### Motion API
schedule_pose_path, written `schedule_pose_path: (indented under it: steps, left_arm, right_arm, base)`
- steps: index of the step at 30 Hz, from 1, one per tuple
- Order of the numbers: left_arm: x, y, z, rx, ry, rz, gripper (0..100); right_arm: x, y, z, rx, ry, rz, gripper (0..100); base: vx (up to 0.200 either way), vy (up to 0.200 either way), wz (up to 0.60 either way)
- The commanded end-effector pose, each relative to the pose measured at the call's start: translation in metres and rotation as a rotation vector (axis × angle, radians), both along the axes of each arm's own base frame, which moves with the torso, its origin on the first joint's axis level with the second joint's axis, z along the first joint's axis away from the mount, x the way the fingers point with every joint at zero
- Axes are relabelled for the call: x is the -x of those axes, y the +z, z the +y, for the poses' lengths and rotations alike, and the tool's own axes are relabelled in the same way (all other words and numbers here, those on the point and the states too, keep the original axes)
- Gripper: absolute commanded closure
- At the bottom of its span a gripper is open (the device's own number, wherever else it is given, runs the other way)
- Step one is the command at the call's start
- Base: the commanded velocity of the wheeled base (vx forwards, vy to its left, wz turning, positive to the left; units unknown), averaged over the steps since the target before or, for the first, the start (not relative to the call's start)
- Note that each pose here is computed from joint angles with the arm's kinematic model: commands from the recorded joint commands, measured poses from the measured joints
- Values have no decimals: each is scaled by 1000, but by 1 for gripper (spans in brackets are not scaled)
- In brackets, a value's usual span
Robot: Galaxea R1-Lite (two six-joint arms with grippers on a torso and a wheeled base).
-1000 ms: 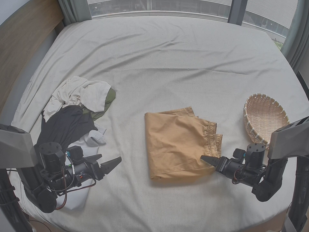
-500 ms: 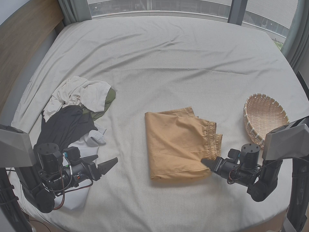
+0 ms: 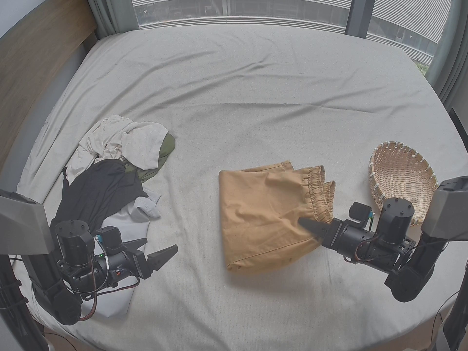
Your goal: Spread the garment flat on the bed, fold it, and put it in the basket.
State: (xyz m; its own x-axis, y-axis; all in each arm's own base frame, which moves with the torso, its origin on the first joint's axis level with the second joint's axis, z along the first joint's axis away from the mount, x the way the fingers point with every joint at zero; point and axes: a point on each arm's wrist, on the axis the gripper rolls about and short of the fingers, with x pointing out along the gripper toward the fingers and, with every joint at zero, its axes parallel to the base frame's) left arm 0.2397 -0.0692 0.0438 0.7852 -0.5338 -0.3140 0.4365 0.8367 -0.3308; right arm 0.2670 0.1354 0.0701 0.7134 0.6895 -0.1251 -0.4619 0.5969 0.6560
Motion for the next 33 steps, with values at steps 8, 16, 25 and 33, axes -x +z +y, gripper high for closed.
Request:
schedule_pose_path:
  steps: [8,16,25,33]
  left_arm:
    - [1,0,-2,-12,-10,-9,0]
    - [2,-1,-2,-14,-11,-4,0]
    - [2,-1,-3,-16,-14,-4,0]
    - [2,-2,-3,-17,-16,1,0]
  right_arm:
    - [11,46,17,-37,71,-188,100]
    - [9,77,20,-50,78,-242,100]
    - [11,102,18,-63,72,-270,100]
    - [11,120,12,-61,51,-318,100]
  base:
    - [0,0,0]
    - [0,0,0]
    - [0,0,0]
    - [0,0,0]
